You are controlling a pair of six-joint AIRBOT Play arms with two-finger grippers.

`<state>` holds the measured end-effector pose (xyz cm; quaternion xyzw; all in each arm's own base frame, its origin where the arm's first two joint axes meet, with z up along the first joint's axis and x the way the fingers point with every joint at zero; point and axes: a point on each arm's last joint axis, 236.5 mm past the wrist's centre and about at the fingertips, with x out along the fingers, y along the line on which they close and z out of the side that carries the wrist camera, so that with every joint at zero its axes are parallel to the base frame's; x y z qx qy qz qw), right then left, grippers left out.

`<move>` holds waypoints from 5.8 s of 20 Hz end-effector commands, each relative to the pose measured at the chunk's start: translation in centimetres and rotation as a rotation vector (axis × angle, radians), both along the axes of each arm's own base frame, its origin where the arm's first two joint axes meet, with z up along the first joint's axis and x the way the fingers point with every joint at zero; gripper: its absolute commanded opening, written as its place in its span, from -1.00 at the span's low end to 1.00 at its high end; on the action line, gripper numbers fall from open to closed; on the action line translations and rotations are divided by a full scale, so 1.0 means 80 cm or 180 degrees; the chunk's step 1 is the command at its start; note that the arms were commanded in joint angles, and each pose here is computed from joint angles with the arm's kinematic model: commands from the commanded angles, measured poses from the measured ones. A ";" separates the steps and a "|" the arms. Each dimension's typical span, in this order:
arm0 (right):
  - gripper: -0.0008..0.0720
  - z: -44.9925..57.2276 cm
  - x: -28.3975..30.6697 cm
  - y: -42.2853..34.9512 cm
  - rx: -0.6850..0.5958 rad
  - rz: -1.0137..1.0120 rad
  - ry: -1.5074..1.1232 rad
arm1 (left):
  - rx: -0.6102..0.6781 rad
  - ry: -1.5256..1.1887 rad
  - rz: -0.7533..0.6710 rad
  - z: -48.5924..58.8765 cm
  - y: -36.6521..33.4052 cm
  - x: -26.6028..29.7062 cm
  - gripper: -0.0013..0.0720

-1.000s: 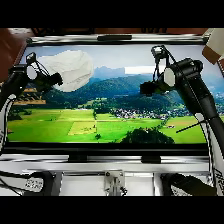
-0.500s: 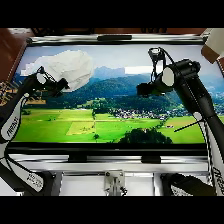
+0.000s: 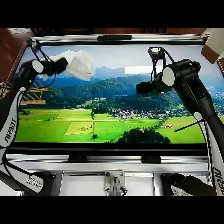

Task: Fold the shirts.

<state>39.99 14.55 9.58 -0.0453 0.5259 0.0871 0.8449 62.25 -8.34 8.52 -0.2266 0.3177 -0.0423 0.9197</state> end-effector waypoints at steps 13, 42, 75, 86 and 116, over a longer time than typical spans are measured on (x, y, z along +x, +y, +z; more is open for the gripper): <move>0.24 0.359 -0.137 -0.174 -0.0290 -0.0528 -0.2760 | 0.0074 -0.2317 -0.2425 0.466 -0.332 -0.375 -0.85; 0.85 0.087 -0.138 -0.049 -0.0080 0.0316 0.0014 | 0.1770 0.0780 -0.3166 0.033 -0.348 -0.404 -0.85; 0.85 -0.106 -0.154 0.031 0.0454 0.0437 0.1128 | -0.0593 0.3275 -0.2161 -0.218 -0.180 -0.544 1.00; 0.85 -0.156 -0.160 0.040 0.0384 0.0605 0.1520 | -0.0483 0.3069 -0.2060 -0.238 -0.207 -0.533 -0.52; -0.84 0.383 0.020 -0.045 0.0278 -0.0121 -0.2536 | 0.0722 -0.0644 -0.1210 0.323 -0.016 -0.314 -0.85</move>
